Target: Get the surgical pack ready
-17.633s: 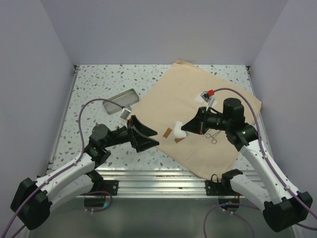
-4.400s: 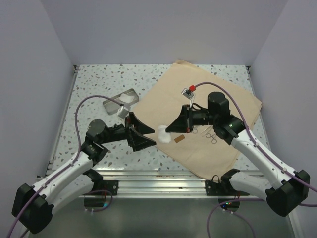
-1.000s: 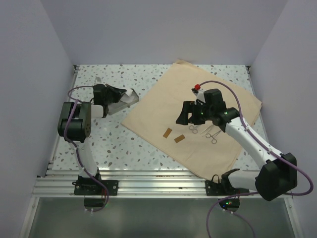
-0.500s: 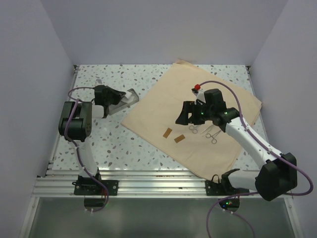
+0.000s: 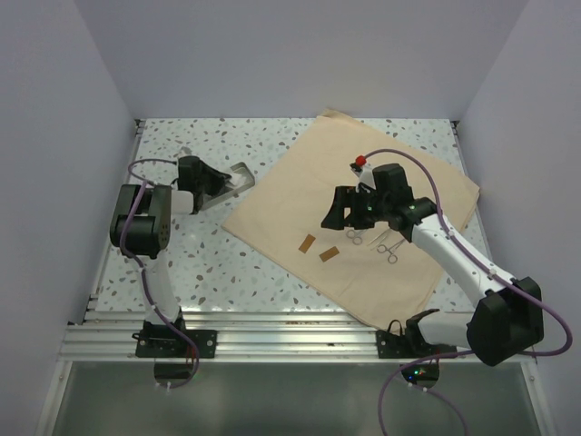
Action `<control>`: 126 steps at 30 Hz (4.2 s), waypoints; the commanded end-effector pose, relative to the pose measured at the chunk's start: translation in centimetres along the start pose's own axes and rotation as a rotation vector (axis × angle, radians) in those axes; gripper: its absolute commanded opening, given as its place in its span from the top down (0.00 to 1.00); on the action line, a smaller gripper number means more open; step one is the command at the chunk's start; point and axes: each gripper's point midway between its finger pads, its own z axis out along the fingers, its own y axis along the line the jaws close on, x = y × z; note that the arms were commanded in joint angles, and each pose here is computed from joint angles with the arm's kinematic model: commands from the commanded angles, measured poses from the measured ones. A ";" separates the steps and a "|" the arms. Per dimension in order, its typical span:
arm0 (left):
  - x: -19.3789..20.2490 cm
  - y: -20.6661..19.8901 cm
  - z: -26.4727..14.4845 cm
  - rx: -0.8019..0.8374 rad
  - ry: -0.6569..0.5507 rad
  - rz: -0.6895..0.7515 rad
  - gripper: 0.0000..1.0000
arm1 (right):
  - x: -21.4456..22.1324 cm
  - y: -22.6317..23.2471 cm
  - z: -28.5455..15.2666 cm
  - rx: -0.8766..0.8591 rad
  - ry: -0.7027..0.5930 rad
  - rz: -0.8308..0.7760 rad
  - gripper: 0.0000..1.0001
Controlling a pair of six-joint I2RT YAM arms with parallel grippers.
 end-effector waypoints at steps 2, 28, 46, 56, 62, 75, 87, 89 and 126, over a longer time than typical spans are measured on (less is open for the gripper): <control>-1.0 -0.9 0.2 -0.036 -0.047 0.098 0.91 | -0.5 0.7 0.1 -0.040 -0.016 -0.020 0.22; -1.0 -2.8 -2.2 -0.106 -0.033 0.220 0.46 | -0.4 1.0 -0.1 -0.061 -0.016 -0.017 0.22; -4.4 -6.1 -6.4 -0.146 -0.104 0.470 0.36 | -0.2 1.2 0.1 -0.073 -0.008 -0.015 0.22; -2.3 -5.5 -2.3 -0.114 0.015 0.474 0.90 | -0.4 1.1 0.0 -0.065 -0.012 -0.017 0.22; -0.9 -2.3 0.4 -0.184 0.061 0.484 0.95 | -0.2 0.9 0.1 -0.061 -0.006 -0.018 0.22; 1.9 -1.8 2.2 -0.178 0.122 0.504 0.96 | -0.1 0.9 0.4 -0.063 0.001 -0.012 0.22; 0.1 -5.8 0.6 -0.105 0.043 0.504 0.86 | 0.0 0.0 0.9 -0.027 0.004 -0.007 0.22; -0.1 -5.7 -0.4 -0.114 0.031 0.512 0.77 | 0.3 -0.5 1.2 -0.004 0.018 0.003 0.22; 13.9 -7.7 -22.5 0.275 0.237 0.489 0.43 | 5.7 -7.9 5.7 0.765 -0.016 0.634 0.45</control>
